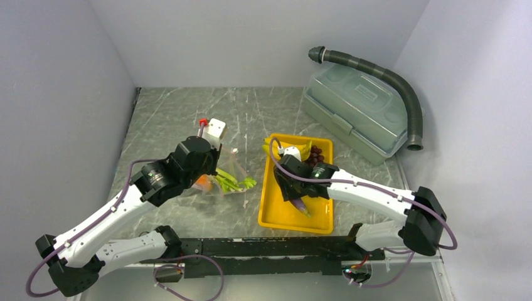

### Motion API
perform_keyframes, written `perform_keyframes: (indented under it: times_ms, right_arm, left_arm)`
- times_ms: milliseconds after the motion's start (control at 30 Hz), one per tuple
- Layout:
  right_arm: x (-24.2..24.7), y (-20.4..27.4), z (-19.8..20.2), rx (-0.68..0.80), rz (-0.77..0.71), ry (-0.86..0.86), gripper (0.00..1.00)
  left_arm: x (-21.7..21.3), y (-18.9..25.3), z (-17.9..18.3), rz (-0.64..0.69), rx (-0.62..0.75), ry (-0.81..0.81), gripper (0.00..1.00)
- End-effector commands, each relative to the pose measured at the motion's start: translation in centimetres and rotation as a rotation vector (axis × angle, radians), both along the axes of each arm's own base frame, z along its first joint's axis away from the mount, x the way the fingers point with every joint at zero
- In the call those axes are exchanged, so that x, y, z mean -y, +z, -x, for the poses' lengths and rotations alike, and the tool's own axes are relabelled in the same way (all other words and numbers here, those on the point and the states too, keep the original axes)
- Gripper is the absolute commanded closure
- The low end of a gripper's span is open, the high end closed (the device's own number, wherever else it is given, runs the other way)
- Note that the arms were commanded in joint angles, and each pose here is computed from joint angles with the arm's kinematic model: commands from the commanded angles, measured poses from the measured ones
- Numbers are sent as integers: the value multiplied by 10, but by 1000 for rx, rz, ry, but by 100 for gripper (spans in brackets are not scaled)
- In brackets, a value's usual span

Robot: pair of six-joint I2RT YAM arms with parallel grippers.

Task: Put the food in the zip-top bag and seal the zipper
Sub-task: Pick up the fake vegetable from the bin, then place the fake vegetable in the zipper food storage bag.

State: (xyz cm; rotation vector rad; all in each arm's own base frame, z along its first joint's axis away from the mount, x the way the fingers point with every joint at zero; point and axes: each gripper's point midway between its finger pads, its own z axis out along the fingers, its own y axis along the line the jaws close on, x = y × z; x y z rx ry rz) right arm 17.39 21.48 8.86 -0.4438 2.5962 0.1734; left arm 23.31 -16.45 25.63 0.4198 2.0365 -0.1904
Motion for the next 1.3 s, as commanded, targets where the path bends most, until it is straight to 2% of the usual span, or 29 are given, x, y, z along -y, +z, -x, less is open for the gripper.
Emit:
perform_keyframes:
  times_ms: [0,533,800,1067,1200,1267]
  right_arm:
    - [-11,44,-12,87,-73,35,85]
    - [-98,130,18,56,-450,457,86]
    - [-127,141,17,2,-480,522,83]
    - [-152,131,13,-93,-466,547,82]
    - [-166,129,6,-119,-464,537,77]
    - [-172,130,1,-122,-464,524,69]
  left_arm:
    - [0,15,-5,30,59,9,100]
    - [1,15,-5,33,57,1,100]
    - [1,16,-4,37,60,1,100]
    - [2,16,-4,37,56,-6,100]
    - [3,16,-4,40,57,-10,100]
    - [2,17,-4,41,58,-9,100]
